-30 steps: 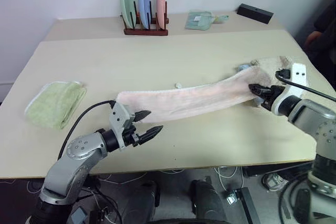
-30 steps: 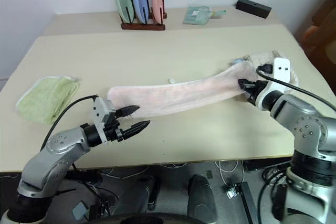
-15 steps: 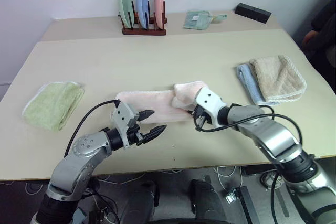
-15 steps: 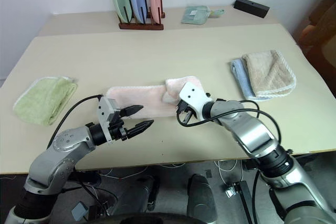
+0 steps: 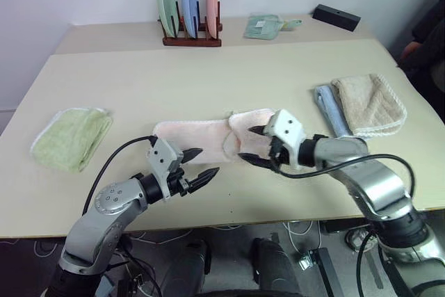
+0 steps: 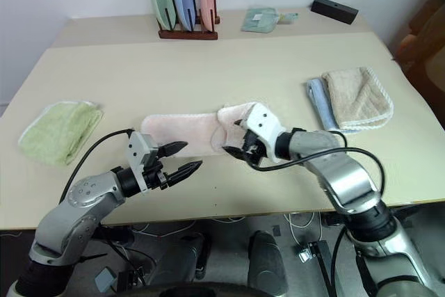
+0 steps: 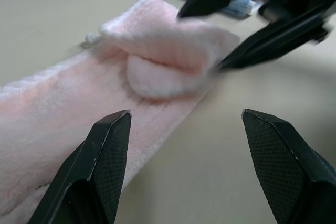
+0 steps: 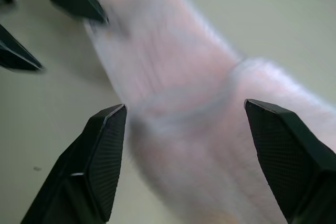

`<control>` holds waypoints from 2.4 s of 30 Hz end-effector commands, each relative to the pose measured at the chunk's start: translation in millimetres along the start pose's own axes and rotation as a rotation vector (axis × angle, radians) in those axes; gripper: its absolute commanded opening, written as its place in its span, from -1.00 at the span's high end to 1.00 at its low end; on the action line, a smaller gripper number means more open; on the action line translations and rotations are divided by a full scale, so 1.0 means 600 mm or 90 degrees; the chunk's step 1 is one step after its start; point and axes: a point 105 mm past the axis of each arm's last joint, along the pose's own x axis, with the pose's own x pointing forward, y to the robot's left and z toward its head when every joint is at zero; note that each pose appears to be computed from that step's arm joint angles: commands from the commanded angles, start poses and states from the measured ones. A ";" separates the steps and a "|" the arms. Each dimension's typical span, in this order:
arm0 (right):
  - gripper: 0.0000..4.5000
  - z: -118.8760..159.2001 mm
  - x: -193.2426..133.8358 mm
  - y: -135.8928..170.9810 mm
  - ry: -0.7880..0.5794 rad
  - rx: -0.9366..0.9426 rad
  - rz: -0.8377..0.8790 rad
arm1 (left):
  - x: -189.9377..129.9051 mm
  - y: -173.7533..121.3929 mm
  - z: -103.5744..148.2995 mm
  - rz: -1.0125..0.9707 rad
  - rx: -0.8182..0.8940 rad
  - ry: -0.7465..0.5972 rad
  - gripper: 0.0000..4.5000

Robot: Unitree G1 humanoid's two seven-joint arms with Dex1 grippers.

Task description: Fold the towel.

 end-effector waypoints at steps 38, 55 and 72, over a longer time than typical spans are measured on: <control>-0.98 0.080 0.021 0.000 -0.149 -0.132 0.069 | -0.113 0.087 -0.078 0.507 -0.561 -0.097 -1.00; -1.00 0.077 0.032 0.063 -0.165 -0.126 0.108 | -0.032 0.120 -0.052 0.458 -0.693 -0.143 0.54; -1.00 0.055 0.024 0.053 -0.129 -0.092 0.075 | -0.082 0.115 0.132 0.263 -0.241 -0.209 0.99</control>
